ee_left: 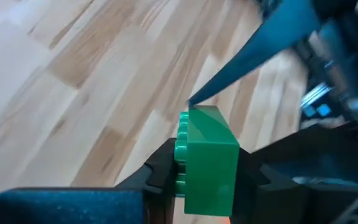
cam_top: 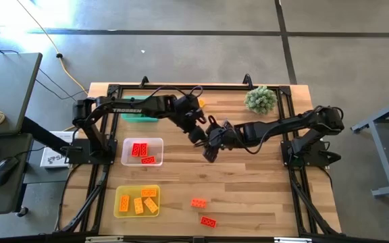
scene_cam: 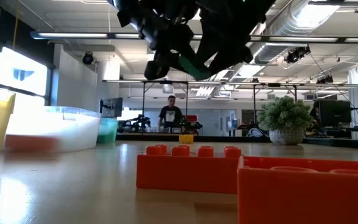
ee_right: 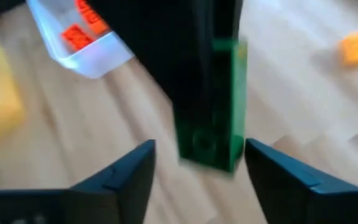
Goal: Sort & place blocks by color
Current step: Put the green game piece into the green bin
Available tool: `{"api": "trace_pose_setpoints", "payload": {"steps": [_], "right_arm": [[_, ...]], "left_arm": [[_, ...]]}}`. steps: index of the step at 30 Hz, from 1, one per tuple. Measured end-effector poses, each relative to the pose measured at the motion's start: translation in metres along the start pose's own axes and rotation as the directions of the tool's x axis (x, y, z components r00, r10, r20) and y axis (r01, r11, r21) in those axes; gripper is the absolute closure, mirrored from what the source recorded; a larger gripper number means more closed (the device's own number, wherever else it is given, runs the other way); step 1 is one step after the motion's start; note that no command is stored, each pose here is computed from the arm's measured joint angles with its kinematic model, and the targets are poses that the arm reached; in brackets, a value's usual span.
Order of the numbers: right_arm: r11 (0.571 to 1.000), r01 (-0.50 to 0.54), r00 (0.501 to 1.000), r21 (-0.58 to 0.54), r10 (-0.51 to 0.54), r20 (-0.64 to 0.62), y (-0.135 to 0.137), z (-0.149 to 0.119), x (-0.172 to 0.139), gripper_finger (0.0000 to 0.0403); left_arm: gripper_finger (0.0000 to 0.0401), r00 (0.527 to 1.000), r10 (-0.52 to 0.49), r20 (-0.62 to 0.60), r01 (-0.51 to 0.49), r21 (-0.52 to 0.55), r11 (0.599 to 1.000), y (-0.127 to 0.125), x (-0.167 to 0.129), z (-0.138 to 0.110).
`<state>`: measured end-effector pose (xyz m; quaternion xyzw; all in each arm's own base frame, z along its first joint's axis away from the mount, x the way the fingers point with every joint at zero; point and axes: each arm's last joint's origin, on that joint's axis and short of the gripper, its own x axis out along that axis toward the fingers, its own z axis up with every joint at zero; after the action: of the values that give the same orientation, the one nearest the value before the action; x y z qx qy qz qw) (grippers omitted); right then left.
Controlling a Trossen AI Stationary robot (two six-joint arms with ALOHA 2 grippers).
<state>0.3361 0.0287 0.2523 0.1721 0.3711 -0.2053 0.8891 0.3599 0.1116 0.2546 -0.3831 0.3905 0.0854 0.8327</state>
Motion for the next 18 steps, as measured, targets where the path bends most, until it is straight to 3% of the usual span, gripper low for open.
{"api": "trace_pose_setpoints", "payload": {"steps": [3, 9, 14, 18], "right_arm": [[0.993, -0.066, 0.996, 0.096, 0.071, -0.047, 0.002, -0.001, 0.0, 0.0141], [0.98, -0.113, 0.99, 0.165, 0.124, -0.061, 0.012, -0.006, -0.003, 0.0133], [0.974, -0.09, 0.995, 0.209, 0.097, -0.026, 0.021, -0.012, -0.008, 0.0133], [0.966, -0.071, 0.997, 0.25, 0.073, 0.001, 0.027, -0.016, -0.011, 0.0133]], "left_arm": [[0.0326, 0.998, 0.052, -0.045, -0.05, 0.041, 0.998, 0.005, -0.007, -0.005], [0.0325, 0.97, 0.24, -0.036, -0.232, 0.155, 0.96, 0.012, -0.033, -0.011], [0.0325, 0.907, 0.421, 0.011, -0.414, 0.215, 0.885, 0.021, -0.07, -0.014], [0.0325, 0.817, 0.577, 0.018, -0.564, 0.234, 0.792, 0.037, -0.101, -0.018]]}}
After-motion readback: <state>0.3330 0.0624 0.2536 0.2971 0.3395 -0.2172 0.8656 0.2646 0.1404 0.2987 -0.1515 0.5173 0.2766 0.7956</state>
